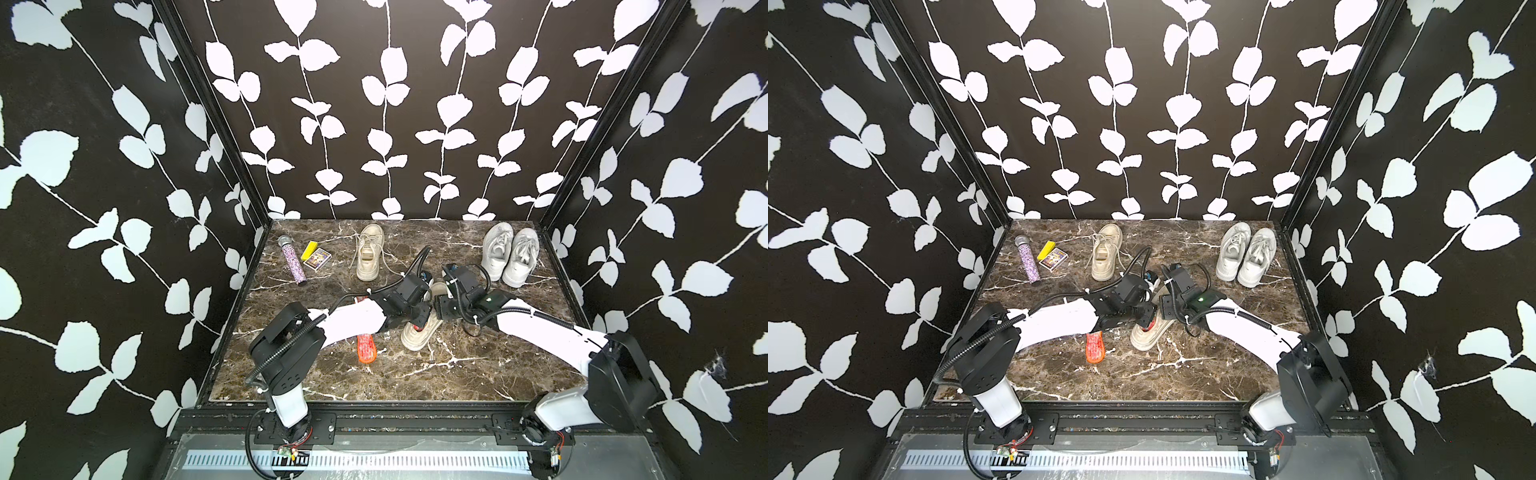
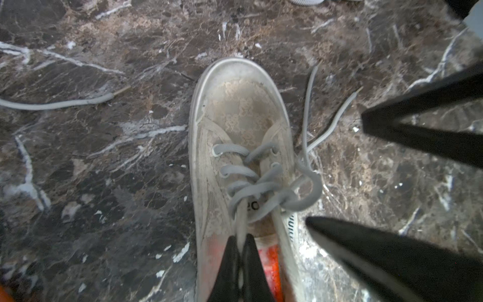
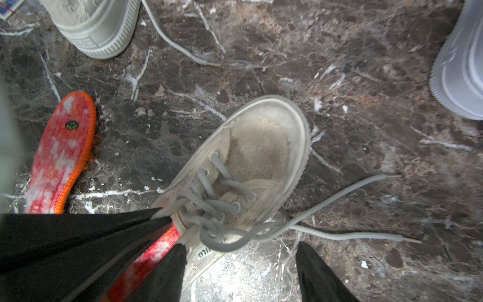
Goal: Remove the insole from the shoe
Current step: Untie the shoelace on the shoe.
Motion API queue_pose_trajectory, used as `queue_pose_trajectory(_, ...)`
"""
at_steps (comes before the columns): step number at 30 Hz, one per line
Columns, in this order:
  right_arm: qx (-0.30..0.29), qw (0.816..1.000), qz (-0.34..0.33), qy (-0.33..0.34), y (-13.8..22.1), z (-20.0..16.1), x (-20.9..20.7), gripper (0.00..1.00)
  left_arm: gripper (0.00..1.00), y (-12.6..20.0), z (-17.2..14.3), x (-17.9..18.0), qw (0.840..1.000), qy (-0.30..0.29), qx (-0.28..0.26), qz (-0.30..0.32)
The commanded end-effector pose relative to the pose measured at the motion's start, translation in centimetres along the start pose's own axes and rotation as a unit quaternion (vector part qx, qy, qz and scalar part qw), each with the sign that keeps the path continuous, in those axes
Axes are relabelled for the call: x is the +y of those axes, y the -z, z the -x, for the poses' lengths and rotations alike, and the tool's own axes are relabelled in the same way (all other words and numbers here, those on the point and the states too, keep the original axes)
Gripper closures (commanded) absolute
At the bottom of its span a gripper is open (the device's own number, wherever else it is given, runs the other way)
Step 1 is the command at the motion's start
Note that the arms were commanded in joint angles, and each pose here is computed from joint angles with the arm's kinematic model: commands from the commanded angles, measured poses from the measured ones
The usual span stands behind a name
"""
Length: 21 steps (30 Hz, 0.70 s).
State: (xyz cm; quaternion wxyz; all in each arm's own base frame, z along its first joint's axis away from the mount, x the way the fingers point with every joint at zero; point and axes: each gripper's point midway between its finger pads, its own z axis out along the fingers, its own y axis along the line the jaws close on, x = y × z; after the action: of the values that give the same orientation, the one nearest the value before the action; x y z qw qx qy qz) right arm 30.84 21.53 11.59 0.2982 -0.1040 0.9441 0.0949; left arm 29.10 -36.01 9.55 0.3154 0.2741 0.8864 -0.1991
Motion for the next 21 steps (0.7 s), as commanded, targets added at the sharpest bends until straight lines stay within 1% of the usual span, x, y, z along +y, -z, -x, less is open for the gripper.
queue_pose_trajectory(1, -0.009, 1.0, 0.012, 0.004, -0.4, 0.4, 0.6, 0.33, 1.0, 1.3, 2.1, -0.8, 0.998, 0.03, -0.049, -0.037)
queue_pose_trajectory(6, -0.01, 1.0, 0.019, 0.005, -1.0, 0.6, 1.1, 0.33, 1.0, 1.8, 2.4, -0.3, 0.992, 0.076, -0.072, -0.068)
queue_pose_trajectory(13, 0.0, 0.999, 0.043, 0.007, -1.9, 0.6, 2.2, 0.32, 1.0, 2.3, 2.7, -0.8, 0.987, 0.097, -0.085, -0.092)
queue_pose_trajectory(21, 0.029, 0.999, -0.007, 0.017, -4.0, -1.6, 0.4, 0.33, 1.0, 2.8, 3.3, -0.6, 0.984, 0.111, -0.098, -0.1)
